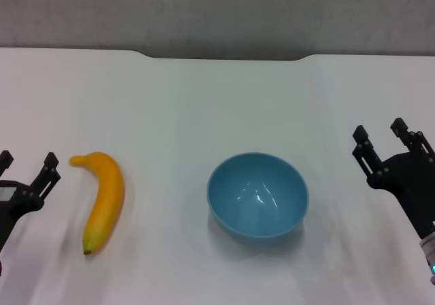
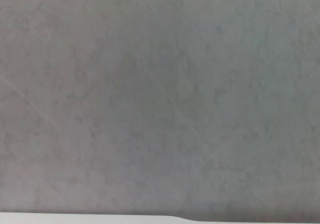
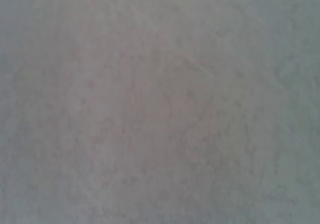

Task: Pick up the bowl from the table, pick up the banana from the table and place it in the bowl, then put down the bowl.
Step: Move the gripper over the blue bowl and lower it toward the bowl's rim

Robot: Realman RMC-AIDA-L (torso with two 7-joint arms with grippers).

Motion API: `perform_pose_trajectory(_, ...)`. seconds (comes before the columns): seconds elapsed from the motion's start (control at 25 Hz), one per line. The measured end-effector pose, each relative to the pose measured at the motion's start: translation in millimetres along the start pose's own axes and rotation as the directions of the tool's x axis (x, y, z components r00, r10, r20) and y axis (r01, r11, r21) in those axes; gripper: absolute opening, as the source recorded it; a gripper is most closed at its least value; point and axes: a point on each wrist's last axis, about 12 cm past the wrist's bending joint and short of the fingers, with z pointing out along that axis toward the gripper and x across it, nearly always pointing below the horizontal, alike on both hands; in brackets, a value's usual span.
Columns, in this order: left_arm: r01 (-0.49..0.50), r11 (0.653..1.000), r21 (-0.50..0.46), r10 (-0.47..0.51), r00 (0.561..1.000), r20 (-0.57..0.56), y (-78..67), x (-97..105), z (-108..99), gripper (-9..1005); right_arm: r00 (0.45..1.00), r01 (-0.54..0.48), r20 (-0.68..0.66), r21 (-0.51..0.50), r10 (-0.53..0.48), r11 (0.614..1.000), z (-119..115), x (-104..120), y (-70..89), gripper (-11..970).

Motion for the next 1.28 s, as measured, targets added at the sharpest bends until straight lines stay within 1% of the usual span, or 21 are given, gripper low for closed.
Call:
perform_pose_trajectory(0.04,0.001,1.000,-0.002,-0.001,1.000,0.001,0.2,0,0,862,0.999,-0.052,-0.009,0.006,0.052,0.999,1,1,-2.7,681)
perform_pose_trajectory(0.08,0.003,1.000,-0.006,-0.003,1.000,0.002,0.6,0,0,861,0.999,-0.052,-0.009,0.006,0.052,0.999,1,1,-2.7,681)
perform_pose_trajectory(0.16,0.007,1.000,-0.013,-0.007,1.000,0.003,1.2,-1,1,861,0.996,-0.091,-0.017,0.004,0.091,0.996,3,2,-6.9,680)
perform_pose_trajectory(0.36,0.016,1.000,-0.024,-0.016,1.000,0.002,2.5,0,1,862,0.990,-0.139,-0.014,0.002,0.139,0.990,4,2,-12.6,680)
perform_pose_trajectory(0.48,0.025,0.999,-0.030,-0.025,1.000,0.008,3.0,-1,0,863,0.989,-0.146,0.001,0.006,0.146,0.989,3,1,-13.6,679)
perform_pose_trajectory(0.6,0.037,0.999,-0.033,-0.037,0.999,0.005,2.8,0,1,862,0.989,-0.150,0.006,-0.003,0.150,0.989,7,-1,-11.2,679)
perform_pose_trajectory(0.68,0.086,0.995,-0.052,-0.087,0.996,-0.017,4.7,2,2,862,0.989,-0.149,-0.010,-0.017,0.149,0.989,10,0,-7.5,678)
perform_pose_trajectory(0.72,0.086,0.995,-0.052,-0.087,0.996,-0.017,4.7,2,2,862,0.989,-0.147,-0.020,-0.018,0.147,0.989,11,1,-6.9,678)
perform_pose_trajectory(0.76,0.112,0.992,-0.055,-0.113,0.993,-0.024,5.4,3,3,862,0.989,-0.147,-0.020,-0.018,0.147,0.989,11,1,-6.9,678)
perform_pose_trajectory(0.84,0.169,0.984,-0.056,-0.172,0.984,-0.037,6.8,3,4,861,0.987,-0.157,-0.043,-0.021,0.156,0.987,14,2,-3.8,678)
perform_pose_trajectory(0.88,0.203,0.978,-0.055,-0.206,0.978,-0.044,7.2,3,5,861,0.983,-0.174,-0.070,-0.024,0.172,0.984,17,3,0.4,677)
perform_pose_trajectory(0.96,0.245,0.968,-0.053,-0.248,0.967,-0.062,7.7,3,7,861,0.981,-0.179,-0.084,-0.025,0.176,0.984,19,3,1.9,677)
perform_pose_trajectory(1.0,0.250,0.967,-0.047,-0.253,0.965,-0.073,6.9,3,8,862,0.979,-0.180,-0.101,-0.026,0.177,0.983,22,3,3.0,676)
perform_pose_trajectory(1.04,0.250,0.968,-0.037,-0.252,0.964,-0.087,5.4,4,10,862,0.974,-0.174,-0.152,-0.036,0.167,0.984,30,2,5.3,676)
perform_pose_trajectory(1.08,0.246,0.969,-0.027,-0.248,0.964,-0.101,3.5,4,12,862,0.974,-0.174,-0.152,-0.036,0.167,0.984,30,2,5.3,676)
perform_pose_trajectory(1.12,0.239,0.971,-0.011,-0.239,0.964,-0.118,1.1,3,15,863,0.971,-0.167,-0.182,-0.043,0.156,0.985,35,0,5.9,675)
perform_pose_trajectory(1.16,0.234,0.972,0.000,-0.232,0.963,-0.140,-1.0,2,20,863,0.958,-0.150,-0.254,-0.061,0.130,0.987,48,-6,8.6,675)
perform_pose_trajectory(1.2,0.229,0.973,0.012,-0.225,0.962,-0.156,-3.3,1,23,863,0.958,-0.150,-0.254,-0.061,0.130,0.987,48,-6,8.6,675)
perform_pose_trajectory(1.28,0.224,0.974,0.019,-0.217,0.956,-0.196,-6.8,-1,29,863,0.942,-0.125,-0.321,-0.073,0.095,0.989,59,-16,10.1,674)
